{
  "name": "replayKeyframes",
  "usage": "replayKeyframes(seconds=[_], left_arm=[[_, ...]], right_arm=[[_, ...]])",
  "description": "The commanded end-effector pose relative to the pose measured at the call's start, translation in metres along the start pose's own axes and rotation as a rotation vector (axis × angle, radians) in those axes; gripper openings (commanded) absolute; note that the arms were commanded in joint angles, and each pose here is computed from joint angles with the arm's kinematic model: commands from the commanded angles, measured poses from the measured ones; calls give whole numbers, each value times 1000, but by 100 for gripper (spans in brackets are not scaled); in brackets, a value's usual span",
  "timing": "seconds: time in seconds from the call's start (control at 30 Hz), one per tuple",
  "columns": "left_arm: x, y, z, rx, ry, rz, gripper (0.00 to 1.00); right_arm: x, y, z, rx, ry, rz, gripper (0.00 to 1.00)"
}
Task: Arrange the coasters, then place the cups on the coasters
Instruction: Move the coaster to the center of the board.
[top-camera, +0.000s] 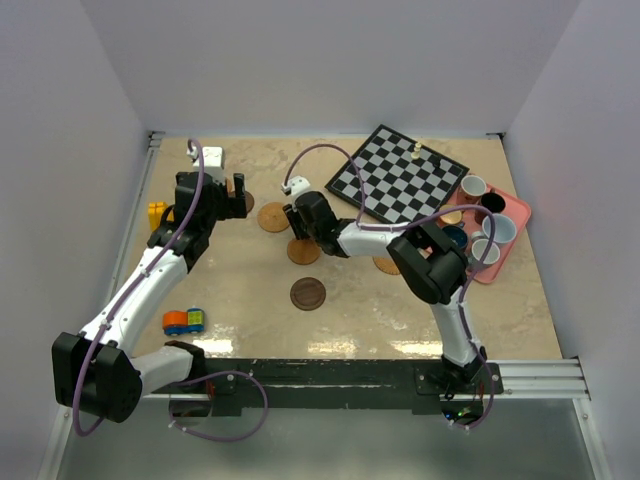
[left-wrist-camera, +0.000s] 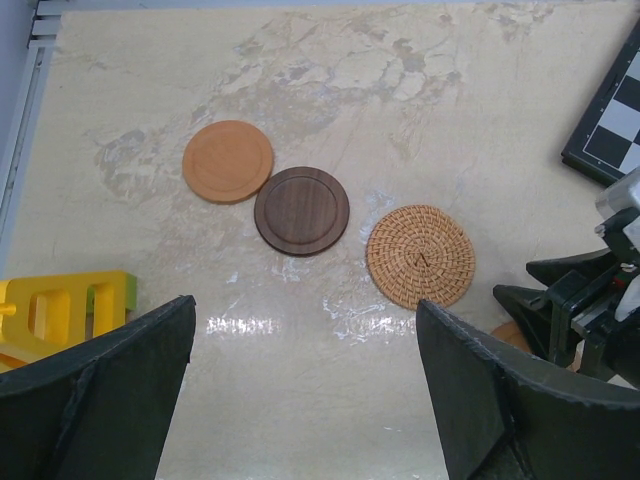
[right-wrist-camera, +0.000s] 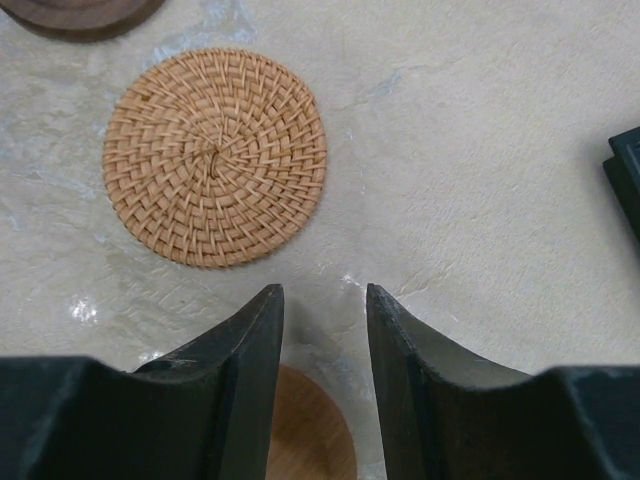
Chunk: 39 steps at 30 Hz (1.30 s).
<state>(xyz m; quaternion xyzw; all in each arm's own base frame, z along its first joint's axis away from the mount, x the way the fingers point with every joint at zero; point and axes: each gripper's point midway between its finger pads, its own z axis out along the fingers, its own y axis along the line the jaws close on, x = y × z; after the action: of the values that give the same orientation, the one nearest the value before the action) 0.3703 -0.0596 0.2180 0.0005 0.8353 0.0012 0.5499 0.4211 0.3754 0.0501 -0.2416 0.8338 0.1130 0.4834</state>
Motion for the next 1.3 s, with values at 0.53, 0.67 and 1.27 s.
replayKeyframes(seconds=[0.53,0.67,1.27], left_arm=[[-10,1,2,-6,-30,-23,96],[-11,2,2,-9,-30,-23,96],[-10,2,3,-10,-29,-23,96]], right_arm=[[7,6,28,19,1,-9,38],[6,8,32,13,0,-8,38],[2,18,40,7,-8,42,38]])
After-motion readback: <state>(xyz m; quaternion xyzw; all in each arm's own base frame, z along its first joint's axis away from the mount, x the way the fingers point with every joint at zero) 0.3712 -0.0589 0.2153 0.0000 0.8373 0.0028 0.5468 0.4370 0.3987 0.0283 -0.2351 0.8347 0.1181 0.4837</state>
